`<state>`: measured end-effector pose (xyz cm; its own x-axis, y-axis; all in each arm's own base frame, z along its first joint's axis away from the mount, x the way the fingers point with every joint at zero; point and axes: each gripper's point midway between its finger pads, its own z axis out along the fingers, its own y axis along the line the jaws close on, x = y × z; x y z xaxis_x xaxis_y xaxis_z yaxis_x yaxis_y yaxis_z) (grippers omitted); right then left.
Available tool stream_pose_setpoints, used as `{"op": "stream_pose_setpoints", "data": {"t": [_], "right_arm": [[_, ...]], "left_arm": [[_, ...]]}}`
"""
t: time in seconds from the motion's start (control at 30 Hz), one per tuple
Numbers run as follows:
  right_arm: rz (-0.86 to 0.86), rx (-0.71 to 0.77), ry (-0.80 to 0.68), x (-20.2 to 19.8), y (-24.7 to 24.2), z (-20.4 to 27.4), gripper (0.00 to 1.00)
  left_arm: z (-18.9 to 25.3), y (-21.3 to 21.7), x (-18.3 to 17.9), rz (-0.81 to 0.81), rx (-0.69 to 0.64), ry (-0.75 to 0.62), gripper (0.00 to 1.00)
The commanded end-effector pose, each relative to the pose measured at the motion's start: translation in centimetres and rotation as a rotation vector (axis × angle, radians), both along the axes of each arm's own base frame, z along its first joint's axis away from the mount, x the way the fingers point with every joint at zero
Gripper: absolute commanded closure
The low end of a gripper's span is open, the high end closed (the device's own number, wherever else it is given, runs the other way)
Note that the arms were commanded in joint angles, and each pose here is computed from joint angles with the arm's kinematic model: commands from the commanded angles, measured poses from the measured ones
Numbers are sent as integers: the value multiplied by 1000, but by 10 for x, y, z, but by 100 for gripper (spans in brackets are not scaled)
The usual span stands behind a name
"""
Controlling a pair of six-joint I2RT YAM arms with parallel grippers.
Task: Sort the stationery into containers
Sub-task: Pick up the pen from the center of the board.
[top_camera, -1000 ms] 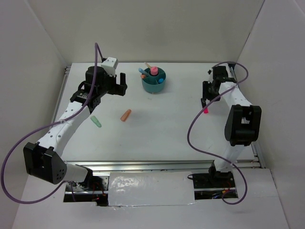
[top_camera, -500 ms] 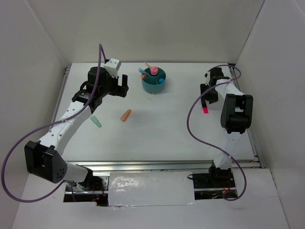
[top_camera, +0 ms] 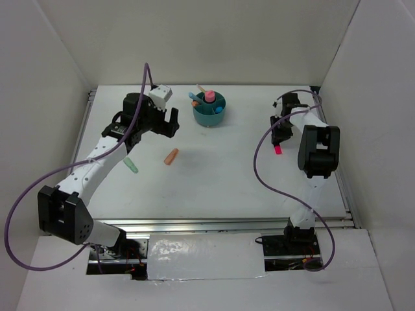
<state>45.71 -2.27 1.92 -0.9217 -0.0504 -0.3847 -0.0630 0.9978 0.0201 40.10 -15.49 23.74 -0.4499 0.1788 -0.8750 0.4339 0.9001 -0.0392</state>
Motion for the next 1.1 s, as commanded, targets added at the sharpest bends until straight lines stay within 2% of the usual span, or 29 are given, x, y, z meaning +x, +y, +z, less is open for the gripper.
{"op": "stream_pose_setpoints", "data": {"t": [0.0,0.03,0.07,0.1,0.13,0.17,0.27,0.4,0.47,0.57,0.6,0.7,0.9,1.07], "right_arm": [[71,81,-7,-2,24,28,88],[109,172,-29,1,41,43,90],[128,225,-34,-1,52,54,93],[161,281,-35,-9,64,71,94],[235,399,-44,-16,92,86,94],[302,442,-48,-24,106,96,95],[522,580,-7,-65,165,123,95],[706,717,104,-116,219,148,96],[779,762,158,-137,241,153,96],[869,758,172,-151,257,158,96],[910,755,181,-159,266,163,96],[951,763,206,-170,277,169,96],[999,767,221,-185,290,173,96],[1041,746,236,-196,297,173,95]], "left_arm": [[24,-22,-14,-233,-10,-165,3],[40,-30,-14,-291,-16,-280,4],[45,-42,-25,-415,21,-375,7],[38,-45,-36,-474,56,-421,9],[41,-61,-45,-551,96,-495,10],[38,-67,-49,-637,188,-578,13],[25,-87,-60,-793,259,-667,20],[10,-114,-85,-1062,263,-768,28],[4,-121,-91,-1133,277,-812,31],[3,-134,-102,-1250,279,-870,35],[-8,-136,-112,-1298,266,-821,36],[-14,-140,-123,-1382,272,-835,37],[-24,-143,-131,-1448,288,-831,41],[-32,-147,-128,-1429,333,-832,42]]}}
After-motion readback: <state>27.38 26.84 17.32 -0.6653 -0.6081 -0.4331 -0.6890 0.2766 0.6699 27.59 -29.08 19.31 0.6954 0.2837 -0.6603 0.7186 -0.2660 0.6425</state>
